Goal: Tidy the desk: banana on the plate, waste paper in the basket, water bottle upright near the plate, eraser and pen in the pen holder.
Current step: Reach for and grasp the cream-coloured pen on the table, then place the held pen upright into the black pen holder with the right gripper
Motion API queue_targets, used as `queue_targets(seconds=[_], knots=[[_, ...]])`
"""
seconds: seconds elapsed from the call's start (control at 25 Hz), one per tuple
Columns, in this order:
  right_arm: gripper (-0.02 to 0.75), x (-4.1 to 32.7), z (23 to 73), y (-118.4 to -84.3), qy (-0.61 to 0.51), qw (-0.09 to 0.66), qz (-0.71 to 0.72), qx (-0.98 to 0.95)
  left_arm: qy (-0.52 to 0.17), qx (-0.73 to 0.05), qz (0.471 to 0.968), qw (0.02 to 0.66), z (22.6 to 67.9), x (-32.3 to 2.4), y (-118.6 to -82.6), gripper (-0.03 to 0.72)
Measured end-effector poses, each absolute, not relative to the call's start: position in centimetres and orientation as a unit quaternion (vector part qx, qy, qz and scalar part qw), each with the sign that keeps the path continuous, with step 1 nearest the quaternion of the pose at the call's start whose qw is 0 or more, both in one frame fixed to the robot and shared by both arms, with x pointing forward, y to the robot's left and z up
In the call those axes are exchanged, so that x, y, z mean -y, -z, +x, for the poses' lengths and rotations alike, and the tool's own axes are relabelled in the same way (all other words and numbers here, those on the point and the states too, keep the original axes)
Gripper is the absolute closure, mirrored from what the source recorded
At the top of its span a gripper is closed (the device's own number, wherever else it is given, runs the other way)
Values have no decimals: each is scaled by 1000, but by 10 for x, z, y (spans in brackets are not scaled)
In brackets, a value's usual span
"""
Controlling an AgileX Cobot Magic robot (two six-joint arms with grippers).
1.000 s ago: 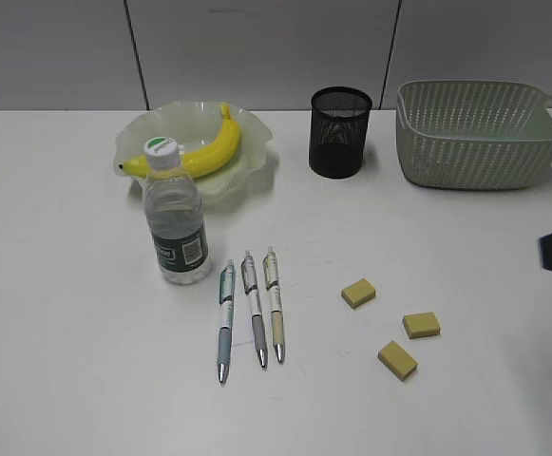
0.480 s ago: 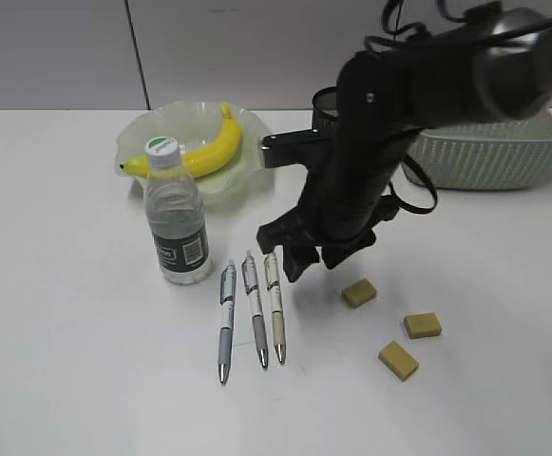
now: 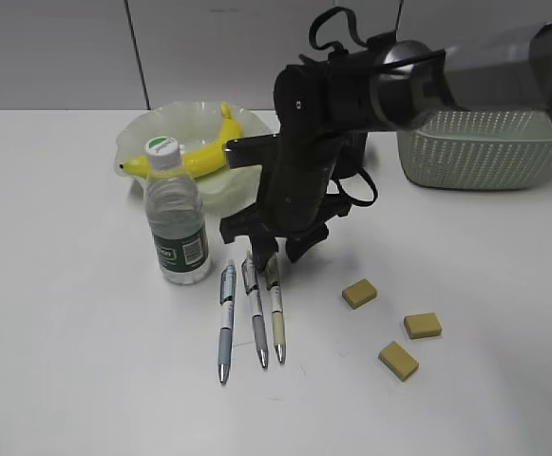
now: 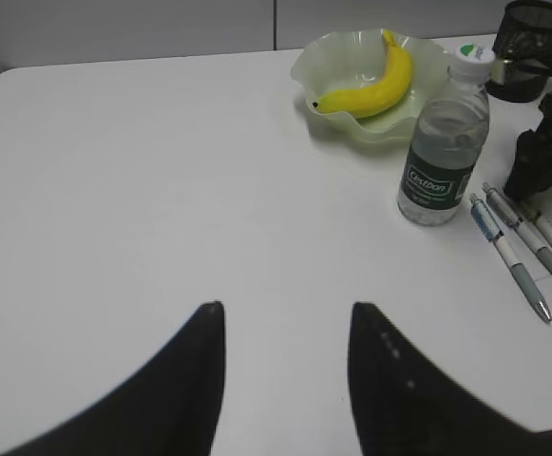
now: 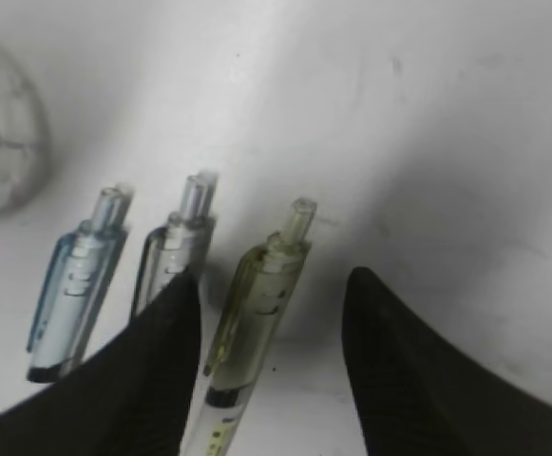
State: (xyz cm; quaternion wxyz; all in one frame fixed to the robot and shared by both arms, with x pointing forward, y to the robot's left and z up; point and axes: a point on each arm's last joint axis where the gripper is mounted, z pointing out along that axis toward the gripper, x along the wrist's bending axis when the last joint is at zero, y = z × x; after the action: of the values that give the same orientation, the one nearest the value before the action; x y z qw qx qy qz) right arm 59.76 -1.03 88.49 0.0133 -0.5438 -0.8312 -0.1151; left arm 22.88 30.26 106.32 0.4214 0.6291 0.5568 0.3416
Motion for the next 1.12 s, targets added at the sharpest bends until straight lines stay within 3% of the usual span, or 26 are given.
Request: queue_targets(seconds=[0.2,0.36,0.56,0.64,0.76,0.92,1.0,1.12], knots=[[400,12,598,-877,97,11,-550,829,-342,-557,629,421,229,-303,-1063,389],[577,12,598,-877,98,10,-552,828,-342,-557,629,421,229,-303,-1063,397],[582,12,599,-882,103,3,-550,828,-342,-557,629,421,229,-303,-1063,399],[582,15,601,-900,126,-22,-541,831,-342,-557,629,421,229,-303,-1063,399],[582,26,604,-964,214,-121,-521,817,-342,-557,629,421,229,-303,-1063,399],[582,55,606,-1059,444,-289,-400,748,-342,-557,629,421,229,-303,-1063,399],[582,75,617,-1074,533,-301,-349,710,-341,-557,629,421,229,-303,-1063,399],[582,110,648,-1049,579,-287,-377,663,-341,-557,629,421,229,-303,-1063,399]])
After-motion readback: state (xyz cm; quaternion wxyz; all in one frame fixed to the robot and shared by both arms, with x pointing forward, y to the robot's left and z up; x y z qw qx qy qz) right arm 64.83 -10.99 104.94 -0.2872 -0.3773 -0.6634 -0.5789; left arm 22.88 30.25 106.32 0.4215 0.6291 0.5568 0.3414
